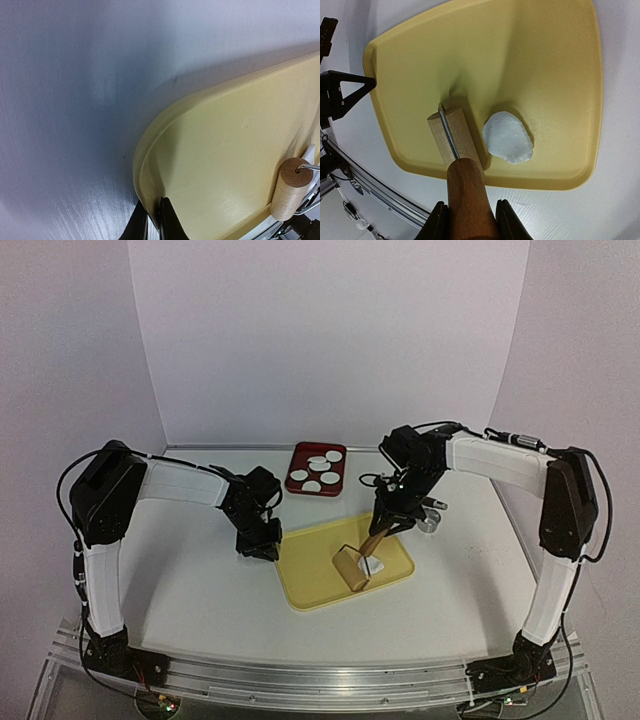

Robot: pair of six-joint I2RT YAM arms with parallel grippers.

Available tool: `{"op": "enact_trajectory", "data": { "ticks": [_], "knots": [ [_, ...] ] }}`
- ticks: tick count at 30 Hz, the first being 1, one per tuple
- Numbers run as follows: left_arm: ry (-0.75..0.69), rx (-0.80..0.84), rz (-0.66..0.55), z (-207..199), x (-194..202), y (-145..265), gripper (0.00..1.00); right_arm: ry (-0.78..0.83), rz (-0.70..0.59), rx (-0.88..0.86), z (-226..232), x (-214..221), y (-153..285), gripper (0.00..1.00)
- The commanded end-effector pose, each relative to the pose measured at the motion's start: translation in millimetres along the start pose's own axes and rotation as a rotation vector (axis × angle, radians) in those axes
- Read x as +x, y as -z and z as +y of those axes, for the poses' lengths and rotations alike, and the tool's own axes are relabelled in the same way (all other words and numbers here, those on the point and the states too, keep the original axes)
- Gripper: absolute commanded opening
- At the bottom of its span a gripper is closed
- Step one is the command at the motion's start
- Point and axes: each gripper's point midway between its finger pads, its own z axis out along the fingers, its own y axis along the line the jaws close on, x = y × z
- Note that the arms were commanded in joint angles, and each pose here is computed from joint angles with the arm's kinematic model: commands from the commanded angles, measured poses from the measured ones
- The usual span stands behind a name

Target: Roll out the dumpling wrappers from the dough

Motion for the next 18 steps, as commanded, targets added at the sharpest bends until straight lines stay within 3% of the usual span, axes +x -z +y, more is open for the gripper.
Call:
{"op": "enact_trajectory", "data": {
  "ticks": [1,5,7,9,13,18],
  "knots": [
    [-0.083,-0.046,-0.001,8.5,1.5,-7.1,0.00,-0.020,0.238,0.525,-123.7,51.0,-61.4,0.00],
    [-0.169,-0.046,-0.045,2.1,-11.5,-3.6,0.00,0.026,0.147,0.138,-43.7,23.3,-52.7,0.00],
    [-0.228,-0.075,-0.069,2.1,-21.3,-4.0,0.00,0.067,0.094,-0.090,8.3,9.5,-34.8,0.00],
    [-0.290,-0.105,-0.078,3.9,-29.4,-8.5,0.00,0.137,0.041,-0.213,48.2,-2.8,-8.1,0.00],
    [-0.402,-0.148,-0.094,6.0,-44.2,-13.4,0.00,0.181,-0.048,-0.348,88.3,-15.6,41.1,0.00],
    [-0.417,-0.139,-0.119,-0.5,-59.3,-3.1,0.01,0.121,-0.112,-0.349,91.6,-12.7,73.2,0.00]
  ]
}}
